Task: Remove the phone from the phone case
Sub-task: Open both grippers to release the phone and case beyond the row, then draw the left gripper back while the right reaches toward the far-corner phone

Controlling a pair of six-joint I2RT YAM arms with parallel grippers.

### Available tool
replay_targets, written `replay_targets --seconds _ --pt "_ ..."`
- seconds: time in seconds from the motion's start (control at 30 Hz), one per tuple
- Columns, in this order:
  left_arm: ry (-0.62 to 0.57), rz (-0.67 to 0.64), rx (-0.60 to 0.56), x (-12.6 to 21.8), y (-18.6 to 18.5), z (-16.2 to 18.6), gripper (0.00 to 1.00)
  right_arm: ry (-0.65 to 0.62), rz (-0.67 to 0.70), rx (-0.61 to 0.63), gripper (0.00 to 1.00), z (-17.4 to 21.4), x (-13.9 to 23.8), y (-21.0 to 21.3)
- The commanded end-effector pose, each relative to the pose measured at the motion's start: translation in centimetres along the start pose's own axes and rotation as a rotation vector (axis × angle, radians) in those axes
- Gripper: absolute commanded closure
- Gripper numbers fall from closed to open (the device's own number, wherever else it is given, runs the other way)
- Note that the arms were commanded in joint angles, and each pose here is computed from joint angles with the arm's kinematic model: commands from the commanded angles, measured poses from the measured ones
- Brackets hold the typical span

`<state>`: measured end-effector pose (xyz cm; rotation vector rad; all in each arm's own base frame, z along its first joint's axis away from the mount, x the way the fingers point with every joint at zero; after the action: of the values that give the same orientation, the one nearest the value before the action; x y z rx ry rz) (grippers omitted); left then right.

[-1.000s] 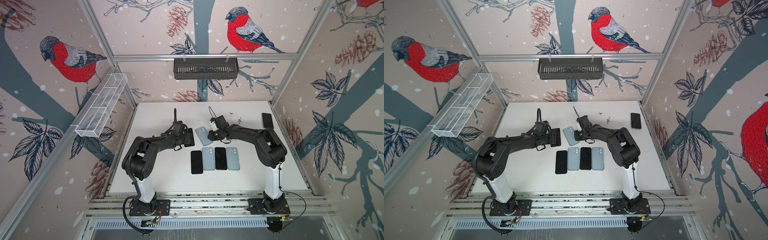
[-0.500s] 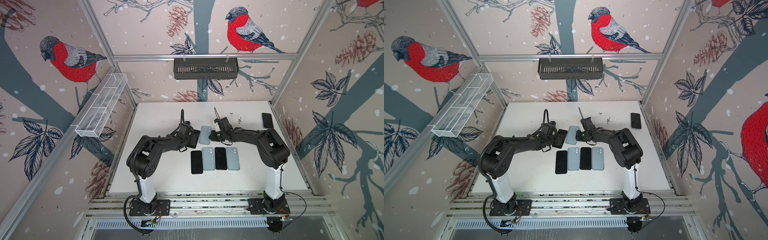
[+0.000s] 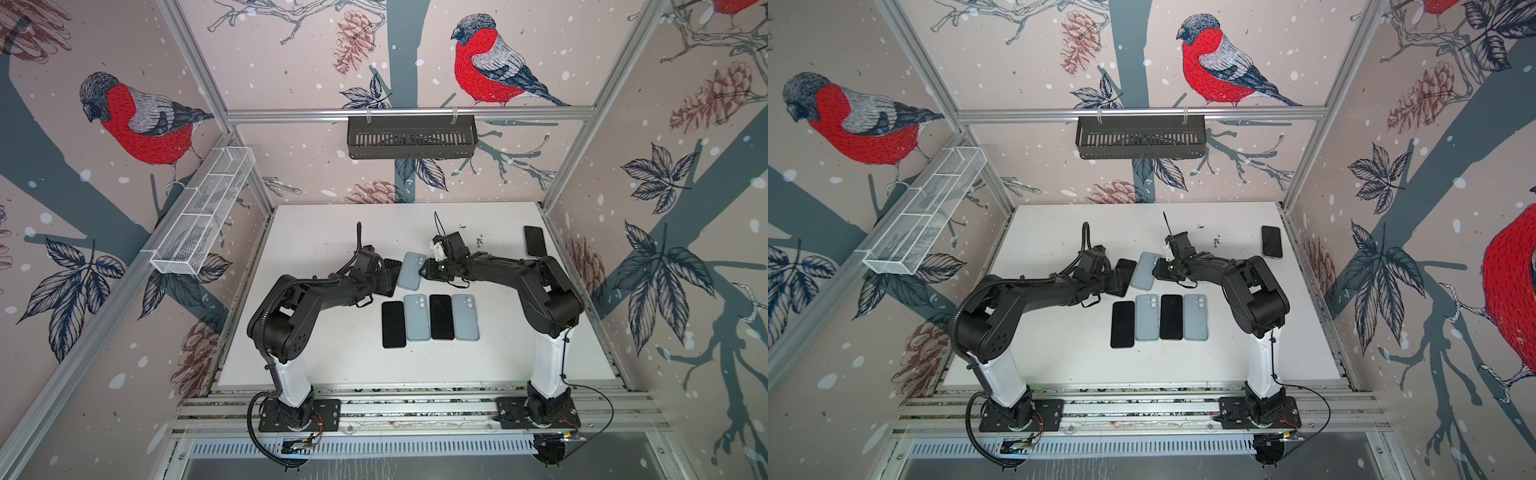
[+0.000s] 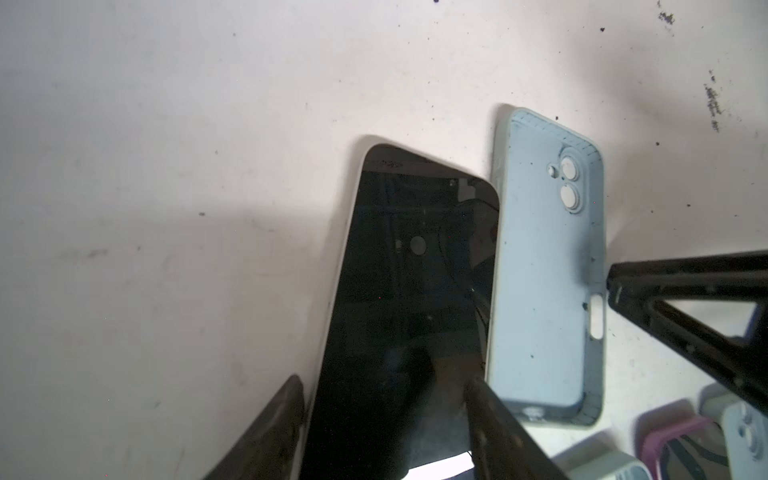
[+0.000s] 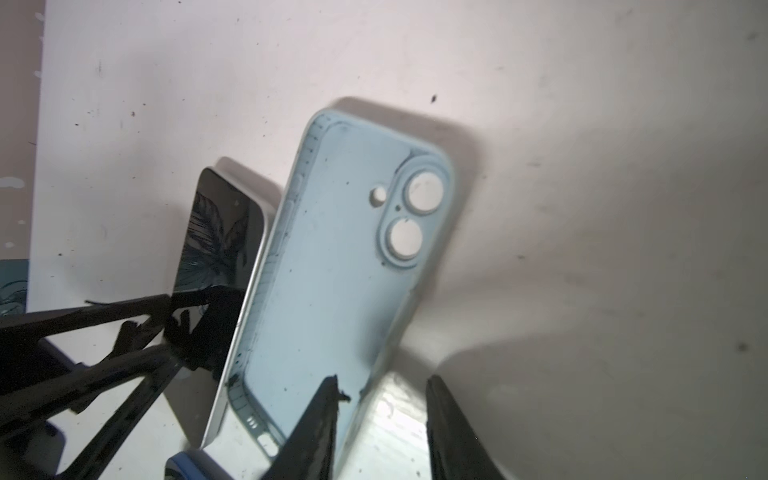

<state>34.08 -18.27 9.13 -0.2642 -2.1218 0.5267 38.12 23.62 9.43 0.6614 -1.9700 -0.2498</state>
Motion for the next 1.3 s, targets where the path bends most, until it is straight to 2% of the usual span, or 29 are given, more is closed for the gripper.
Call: replay_targets --seconds 0.0,0.2,0.4,0.73,1.03,1.27 --pt "0.011 0.063 0.074 0.5 -0.2 0.6 0.37 0.055 0.065 0.044 0.55 0.4 -0.2 -0.6" --pt "0.014 0.139 0.065 0.7 -1.5 1.1 0.38 0.094 0.086 0.097 0.54 -0.6 -1.4 -0.3" --pt "0.015 0.204 0.059 0.8 -2.7 1.9 0.38 0.112 0.121 0.145 0.58 -1.2 -2.0 -0.2" --pt "-0.012 0.103 0.026 1.1 -1.9 1.5 0.38 0.112 0.103 0.127 0.59 -0.3 -1.7 0.1" --pt "-0.140 0.032 0.029 5.0 -2.0 -1.1 0.22 0.096 0.023 0.089 0.57 0.1 -0.9 1.2" --pt "-0.155 0.043 0.028 6.2 -2.0 -1.1 0.20 0.096 -0.007 0.074 0.57 0.7 -1.0 1.6"
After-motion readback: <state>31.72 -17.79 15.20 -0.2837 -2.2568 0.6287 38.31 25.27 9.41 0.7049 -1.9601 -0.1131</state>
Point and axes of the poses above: each gripper's point midway between its finger pads, its own x axis back along the fingers, its own y axis along the line the jaws close on, z = x × y, the point moved 8 cm from there along x, back along the fingers, and after that the axes turned 7 degrees about x, right-handed, at the moved point
